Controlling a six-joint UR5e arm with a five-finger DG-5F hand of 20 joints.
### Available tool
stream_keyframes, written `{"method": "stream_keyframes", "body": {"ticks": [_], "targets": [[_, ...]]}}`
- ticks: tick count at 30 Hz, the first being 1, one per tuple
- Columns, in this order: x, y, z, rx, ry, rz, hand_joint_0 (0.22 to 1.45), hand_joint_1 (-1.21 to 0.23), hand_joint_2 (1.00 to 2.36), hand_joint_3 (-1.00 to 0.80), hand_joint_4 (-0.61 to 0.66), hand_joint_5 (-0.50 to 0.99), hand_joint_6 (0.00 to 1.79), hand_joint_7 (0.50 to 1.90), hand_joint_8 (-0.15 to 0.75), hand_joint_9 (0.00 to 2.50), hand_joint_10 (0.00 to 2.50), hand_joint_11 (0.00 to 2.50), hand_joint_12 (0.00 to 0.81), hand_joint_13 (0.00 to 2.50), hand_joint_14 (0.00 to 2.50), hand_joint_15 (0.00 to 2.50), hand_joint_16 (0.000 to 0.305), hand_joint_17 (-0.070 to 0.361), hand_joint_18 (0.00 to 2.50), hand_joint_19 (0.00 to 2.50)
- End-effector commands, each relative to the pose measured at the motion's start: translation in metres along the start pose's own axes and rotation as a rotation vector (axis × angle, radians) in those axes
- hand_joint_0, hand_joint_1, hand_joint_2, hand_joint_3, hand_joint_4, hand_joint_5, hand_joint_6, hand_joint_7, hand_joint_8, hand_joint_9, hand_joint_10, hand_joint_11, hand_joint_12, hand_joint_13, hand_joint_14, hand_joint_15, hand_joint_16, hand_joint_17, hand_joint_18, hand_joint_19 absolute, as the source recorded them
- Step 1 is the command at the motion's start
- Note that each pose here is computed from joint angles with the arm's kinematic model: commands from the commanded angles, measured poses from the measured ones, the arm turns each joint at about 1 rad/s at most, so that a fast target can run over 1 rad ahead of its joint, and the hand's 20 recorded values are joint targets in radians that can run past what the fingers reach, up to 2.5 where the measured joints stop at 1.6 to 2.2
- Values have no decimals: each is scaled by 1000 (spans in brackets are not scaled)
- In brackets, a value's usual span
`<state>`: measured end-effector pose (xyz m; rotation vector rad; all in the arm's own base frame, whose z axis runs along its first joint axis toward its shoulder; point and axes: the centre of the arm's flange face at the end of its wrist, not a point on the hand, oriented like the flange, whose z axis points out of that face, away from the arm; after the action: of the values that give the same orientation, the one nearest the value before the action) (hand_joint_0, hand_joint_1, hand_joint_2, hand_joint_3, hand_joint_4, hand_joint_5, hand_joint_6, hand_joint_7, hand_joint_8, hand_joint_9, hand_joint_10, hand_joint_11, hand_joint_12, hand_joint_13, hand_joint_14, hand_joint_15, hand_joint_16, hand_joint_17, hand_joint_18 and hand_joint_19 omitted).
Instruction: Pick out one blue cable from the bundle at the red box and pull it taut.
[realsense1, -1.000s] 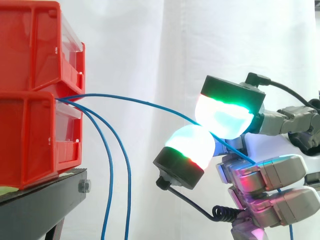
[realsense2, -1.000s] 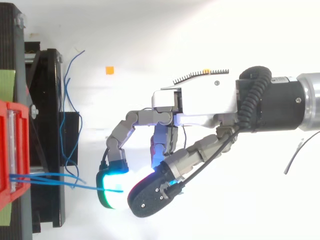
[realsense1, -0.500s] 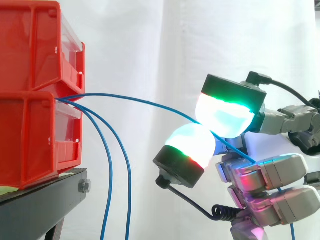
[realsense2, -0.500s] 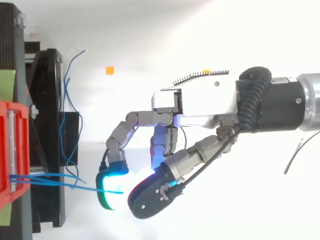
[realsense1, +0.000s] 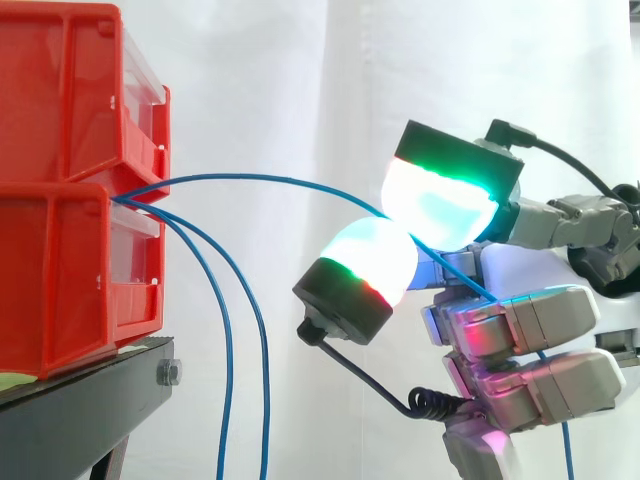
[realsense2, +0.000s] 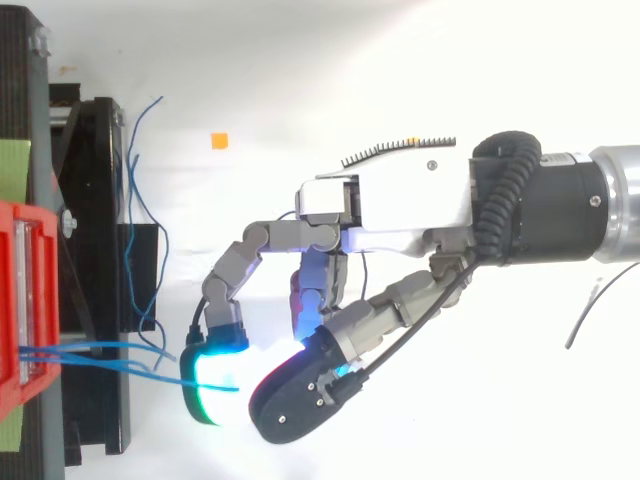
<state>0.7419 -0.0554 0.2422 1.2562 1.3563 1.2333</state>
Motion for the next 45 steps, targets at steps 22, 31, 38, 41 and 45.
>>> {"method": "stream_keyframes", "body": {"ticks": [22,31,38,41,45], "targets": [[0,1,0,-4,0,0,736,-757,1016,-261,-236,-133,1010,816,200,1443,18,1257,281,1401,24,1106,24,53,919,784],[0,0,1,-3,0,0,736,-755,1016,-267,-242,-133,1011,818,187,1441,18,1260,291,1390,26,1107,33,75,904,810],[0,1,0,-4,0,0,734,-756,1016,-265,-242,-133,1010,821,185,1437,19,1256,292,1387,27,1113,34,76,901,810],[0,1,0,-4,0,0,734,-757,1016,-266,-245,-133,1010,822,192,1436,19,1242,293,1387,24,1114,34,77,901,810],[0,0,1,-3,0,0,734,-756,1015,-266,-242,-133,1011,815,192,1428,20,1240,301,1379,24,1095,34,78,897,808]]}}
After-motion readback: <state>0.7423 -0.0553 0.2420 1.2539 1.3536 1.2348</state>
